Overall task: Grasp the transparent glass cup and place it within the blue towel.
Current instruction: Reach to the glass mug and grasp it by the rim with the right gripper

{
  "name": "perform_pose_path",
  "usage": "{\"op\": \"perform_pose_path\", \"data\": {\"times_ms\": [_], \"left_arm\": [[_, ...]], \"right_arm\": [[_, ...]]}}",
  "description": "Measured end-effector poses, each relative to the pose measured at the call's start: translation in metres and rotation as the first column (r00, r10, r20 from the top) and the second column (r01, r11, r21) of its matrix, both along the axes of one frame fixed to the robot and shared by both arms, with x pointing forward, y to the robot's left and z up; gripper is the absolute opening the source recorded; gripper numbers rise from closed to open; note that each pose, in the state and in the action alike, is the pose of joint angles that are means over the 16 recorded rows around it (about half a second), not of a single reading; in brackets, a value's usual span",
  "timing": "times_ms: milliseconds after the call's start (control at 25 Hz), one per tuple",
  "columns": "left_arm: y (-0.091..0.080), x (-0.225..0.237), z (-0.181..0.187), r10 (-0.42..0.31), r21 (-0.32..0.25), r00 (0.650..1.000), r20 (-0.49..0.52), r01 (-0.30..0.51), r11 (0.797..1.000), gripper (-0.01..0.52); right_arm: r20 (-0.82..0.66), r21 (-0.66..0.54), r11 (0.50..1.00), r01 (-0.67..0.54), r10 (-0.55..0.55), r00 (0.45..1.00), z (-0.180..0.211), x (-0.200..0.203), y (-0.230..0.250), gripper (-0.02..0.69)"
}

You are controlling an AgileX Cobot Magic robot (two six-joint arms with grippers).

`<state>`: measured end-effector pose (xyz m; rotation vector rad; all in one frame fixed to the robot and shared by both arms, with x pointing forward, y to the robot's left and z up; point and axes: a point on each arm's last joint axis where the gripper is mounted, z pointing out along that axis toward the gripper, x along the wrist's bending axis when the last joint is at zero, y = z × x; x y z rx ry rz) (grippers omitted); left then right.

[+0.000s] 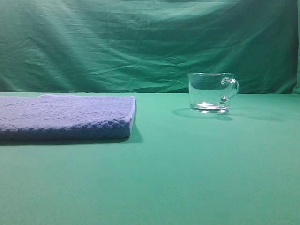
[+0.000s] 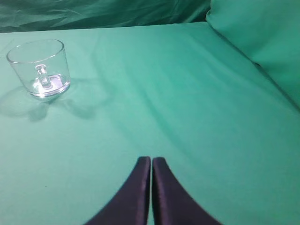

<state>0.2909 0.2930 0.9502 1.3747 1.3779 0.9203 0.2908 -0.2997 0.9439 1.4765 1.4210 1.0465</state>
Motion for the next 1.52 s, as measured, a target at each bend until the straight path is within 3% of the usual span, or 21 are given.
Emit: {"op": "perform_pose_path", "data": {"times_ms": [920,1200,1520], "left_arm": [[0.0,0.0,0.0,0.0,0.0,1.0,0.0,0.0,1.0,0.0],[0.0,0.0,0.0,0.0,0.0,1.0,0.0,0.0,1.0,0.0],[0.0,0.0,0.0,0.0,0.0,1.0,0.0,0.0,1.0,0.0]], "right_arm": [[0.012,-0.004,1.0,-0.001,0.001,1.0,0.001,0.0,0.0,0.0],[0.141,-0.009,1.0,-0.004,0.005,0.99,0.013,0.003,0.0,0.0],[0.332,-0.005,1.0,-0.009,0.011,0.943,0.051,0.005,0.001,0.0]]}}
